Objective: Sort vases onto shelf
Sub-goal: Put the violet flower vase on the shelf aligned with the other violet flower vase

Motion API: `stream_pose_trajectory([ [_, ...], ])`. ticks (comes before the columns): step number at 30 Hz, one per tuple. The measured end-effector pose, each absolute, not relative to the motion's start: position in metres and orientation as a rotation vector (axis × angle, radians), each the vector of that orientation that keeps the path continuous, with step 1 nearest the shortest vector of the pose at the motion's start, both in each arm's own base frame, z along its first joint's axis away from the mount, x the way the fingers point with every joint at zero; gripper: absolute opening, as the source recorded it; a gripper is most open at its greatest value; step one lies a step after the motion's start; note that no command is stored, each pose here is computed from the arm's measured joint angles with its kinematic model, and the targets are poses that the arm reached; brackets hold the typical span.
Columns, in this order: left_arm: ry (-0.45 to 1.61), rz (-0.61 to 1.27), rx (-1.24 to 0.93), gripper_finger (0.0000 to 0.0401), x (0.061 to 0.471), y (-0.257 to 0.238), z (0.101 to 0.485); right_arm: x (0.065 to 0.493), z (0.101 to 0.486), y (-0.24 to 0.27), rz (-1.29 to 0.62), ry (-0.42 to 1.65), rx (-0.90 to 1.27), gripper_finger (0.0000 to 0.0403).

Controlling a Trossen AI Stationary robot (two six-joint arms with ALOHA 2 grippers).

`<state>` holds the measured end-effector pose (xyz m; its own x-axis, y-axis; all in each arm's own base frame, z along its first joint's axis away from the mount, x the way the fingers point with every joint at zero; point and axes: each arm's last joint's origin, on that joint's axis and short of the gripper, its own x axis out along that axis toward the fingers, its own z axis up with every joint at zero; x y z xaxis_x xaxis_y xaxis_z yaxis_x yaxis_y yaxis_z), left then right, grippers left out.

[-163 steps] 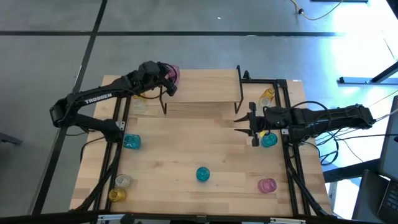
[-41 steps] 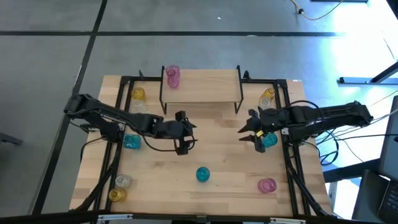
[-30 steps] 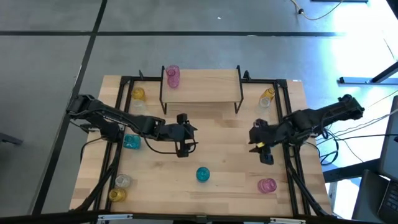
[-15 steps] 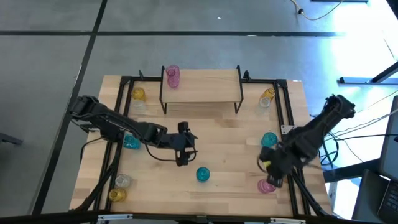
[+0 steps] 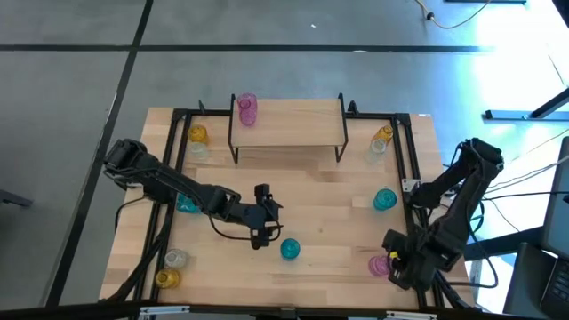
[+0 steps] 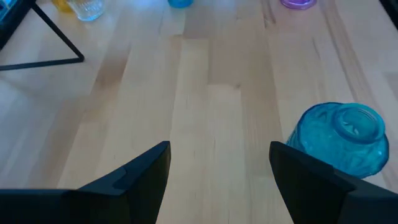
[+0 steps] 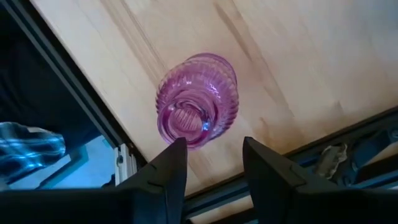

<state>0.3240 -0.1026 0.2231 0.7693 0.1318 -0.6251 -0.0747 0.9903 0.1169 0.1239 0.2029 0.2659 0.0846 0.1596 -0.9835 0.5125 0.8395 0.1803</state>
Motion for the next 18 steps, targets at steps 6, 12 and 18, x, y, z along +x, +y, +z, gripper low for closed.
stream_pose_trajectory([
  [6,0.676,0.108,0.09,0.0268,0.324,-0.105,0.224,0.129,0.266,0.2,-0.272,1.477,0.561,0.0143],
  [12,0.674,0.115,0.099,0.0268,0.324,-0.105,0.224,0.136,0.267,0.196,-0.249,1.449,0.554,0.0143],
  [18,0.675,0.115,0.099,0.0268,0.324,-0.105,0.224,0.143,0.267,0.191,-0.243,1.421,0.528,0.0143],
])
